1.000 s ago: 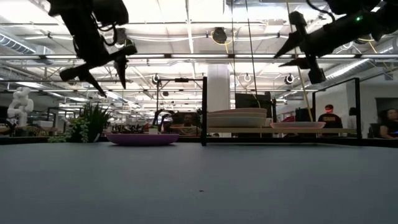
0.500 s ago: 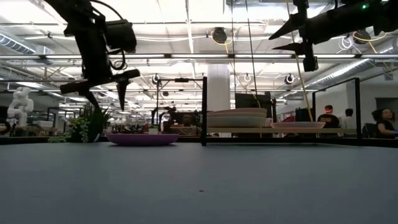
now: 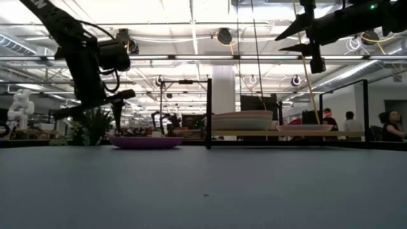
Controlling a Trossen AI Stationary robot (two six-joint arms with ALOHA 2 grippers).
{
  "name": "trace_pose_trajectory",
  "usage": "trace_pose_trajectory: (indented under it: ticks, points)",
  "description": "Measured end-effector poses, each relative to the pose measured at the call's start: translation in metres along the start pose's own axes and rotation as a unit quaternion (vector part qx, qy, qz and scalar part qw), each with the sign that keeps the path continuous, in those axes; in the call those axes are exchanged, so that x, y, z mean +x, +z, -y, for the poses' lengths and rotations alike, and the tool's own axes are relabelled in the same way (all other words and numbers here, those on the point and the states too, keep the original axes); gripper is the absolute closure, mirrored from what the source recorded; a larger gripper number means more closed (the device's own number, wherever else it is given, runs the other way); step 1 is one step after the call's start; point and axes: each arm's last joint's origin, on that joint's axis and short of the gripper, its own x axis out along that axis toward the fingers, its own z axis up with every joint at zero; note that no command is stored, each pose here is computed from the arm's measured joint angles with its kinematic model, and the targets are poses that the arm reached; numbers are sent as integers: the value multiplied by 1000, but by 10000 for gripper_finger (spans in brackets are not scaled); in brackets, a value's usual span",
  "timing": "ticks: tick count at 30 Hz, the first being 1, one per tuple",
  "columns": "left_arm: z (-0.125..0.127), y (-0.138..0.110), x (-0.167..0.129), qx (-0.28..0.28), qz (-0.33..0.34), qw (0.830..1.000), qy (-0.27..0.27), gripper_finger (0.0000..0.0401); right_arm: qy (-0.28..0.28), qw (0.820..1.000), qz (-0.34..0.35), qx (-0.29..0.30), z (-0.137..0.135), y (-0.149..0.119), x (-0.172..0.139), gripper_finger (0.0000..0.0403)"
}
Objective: Place and stack plates onto a shelf
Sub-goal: Stack the purple plate on top of the orange plate on the shelf
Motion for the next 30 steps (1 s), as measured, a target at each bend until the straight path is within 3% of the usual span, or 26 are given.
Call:
trace_pose_trajectory:
  ticks: [3, 13, 21, 30]
  points:
    - [-2, -1, 5, -4, 1, 1000, -24, 148, -2, 1000, 0, -2, 1, 0, 0, 287]
    - [-18, -2, 14, -13, 9, 1000, -3, 148, -8, 1000, -1, -6, 2, 0, 0, 287]
    - [-19, -1, 14, -15, 33, 999, -4, 148, -13, 1000, -3, -10, 3, -1, 0, 287]
    - [-14, -1, 15, -61, 32, 997, -30, 148, -17, 1000, -4, -13, 4, -1, 0, 287]
